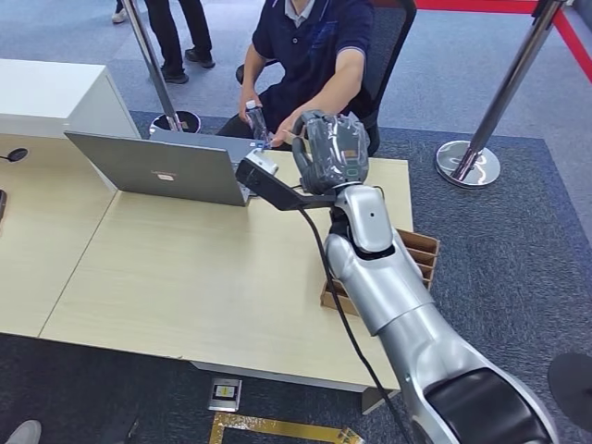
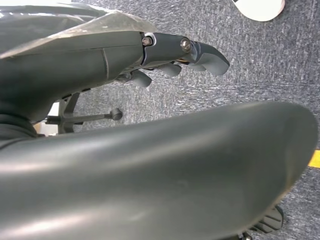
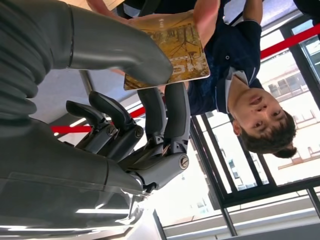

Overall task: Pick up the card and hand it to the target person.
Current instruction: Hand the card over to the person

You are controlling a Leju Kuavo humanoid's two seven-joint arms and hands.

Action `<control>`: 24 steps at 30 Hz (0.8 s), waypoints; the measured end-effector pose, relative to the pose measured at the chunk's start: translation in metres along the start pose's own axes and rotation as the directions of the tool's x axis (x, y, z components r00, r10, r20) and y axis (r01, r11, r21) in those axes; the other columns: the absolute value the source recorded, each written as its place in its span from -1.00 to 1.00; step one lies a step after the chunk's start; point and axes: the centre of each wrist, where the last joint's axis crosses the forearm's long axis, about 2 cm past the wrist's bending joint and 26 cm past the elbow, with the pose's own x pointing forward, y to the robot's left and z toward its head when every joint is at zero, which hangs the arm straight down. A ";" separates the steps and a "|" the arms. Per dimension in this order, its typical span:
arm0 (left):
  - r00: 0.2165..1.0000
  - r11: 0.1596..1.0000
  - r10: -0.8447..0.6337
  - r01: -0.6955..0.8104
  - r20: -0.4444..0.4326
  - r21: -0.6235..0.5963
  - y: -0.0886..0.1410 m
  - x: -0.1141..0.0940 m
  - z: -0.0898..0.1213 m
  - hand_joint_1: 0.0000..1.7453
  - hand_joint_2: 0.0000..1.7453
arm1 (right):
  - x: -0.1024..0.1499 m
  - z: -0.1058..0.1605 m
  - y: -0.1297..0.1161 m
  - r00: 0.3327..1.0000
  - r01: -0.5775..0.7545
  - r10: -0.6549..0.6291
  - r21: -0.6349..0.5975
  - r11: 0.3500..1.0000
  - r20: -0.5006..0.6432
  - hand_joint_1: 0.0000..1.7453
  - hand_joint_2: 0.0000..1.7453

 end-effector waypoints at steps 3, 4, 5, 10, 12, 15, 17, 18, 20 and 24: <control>1.000 1.000 0.002 -0.002 0.000 0.000 0.000 0.000 0.000 -1.00 -1.00 | 0.000 0.000 0.000 1.000 -0.007 0.007 0.007 1.000 0.000 0.90 1.00; 1.000 1.000 0.002 -0.002 0.000 0.000 0.000 0.000 0.000 -1.00 -1.00 | 0.000 0.000 0.000 1.000 -0.010 0.010 0.008 1.000 -0.001 0.81 1.00; 1.000 1.000 0.003 -0.003 -0.001 0.001 0.000 0.000 0.000 -1.00 -1.00 | 0.000 0.000 0.000 1.000 -0.012 0.012 0.008 1.000 -0.003 0.31 1.00; 1.000 1.000 0.008 -0.008 -0.001 0.002 0.000 -0.001 0.000 -1.00 -1.00 | -0.003 0.000 0.000 0.999 0.038 -0.038 -0.001 0.999 -0.038 -1.00 -0.50; 1.000 1.000 0.013 -0.013 -0.002 0.003 0.000 -0.001 0.000 -1.00 -1.00 | -0.004 0.000 -0.001 0.996 0.074 -0.075 -0.016 0.997 -0.057 -1.00 -1.00; 1.000 1.000 0.022 -0.022 -0.004 0.007 0.000 -0.001 0.000 -1.00 -1.00 | -0.005 0.001 -0.003 0.990 0.120 -0.124 -0.067 0.991 -0.067 -1.00 -1.00; 1.000 1.000 0.028 -0.028 -0.008 0.010 0.000 -0.002 0.000 -1.00 -1.00 | -0.005 0.003 -0.004 0.985 0.152 -0.159 -0.105 0.983 -0.072 -1.00 -1.00; 0.999 0.999 0.032 -0.032 -0.010 0.011 0.000 -0.002 0.000 -1.00 -1.00 | -0.005 0.006 -0.004 0.981 0.169 -0.179 -0.121 0.978 -0.076 -1.00 -1.00; 0.999 0.999 0.041 -0.041 -0.014 0.012 0.000 -0.003 0.000 -1.00 -1.00 | -0.006 0.016 -0.002 0.972 0.205 -0.219 -0.149 0.967 -0.085 -1.00 -1.00; 0.997 0.998 0.067 -0.067 -0.025 0.017 0.000 -0.005 0.001 -1.00 -1.00 | -0.011 0.058 0.008 0.924 0.348 -0.370 -0.195 0.917 -0.093 -1.00 -1.00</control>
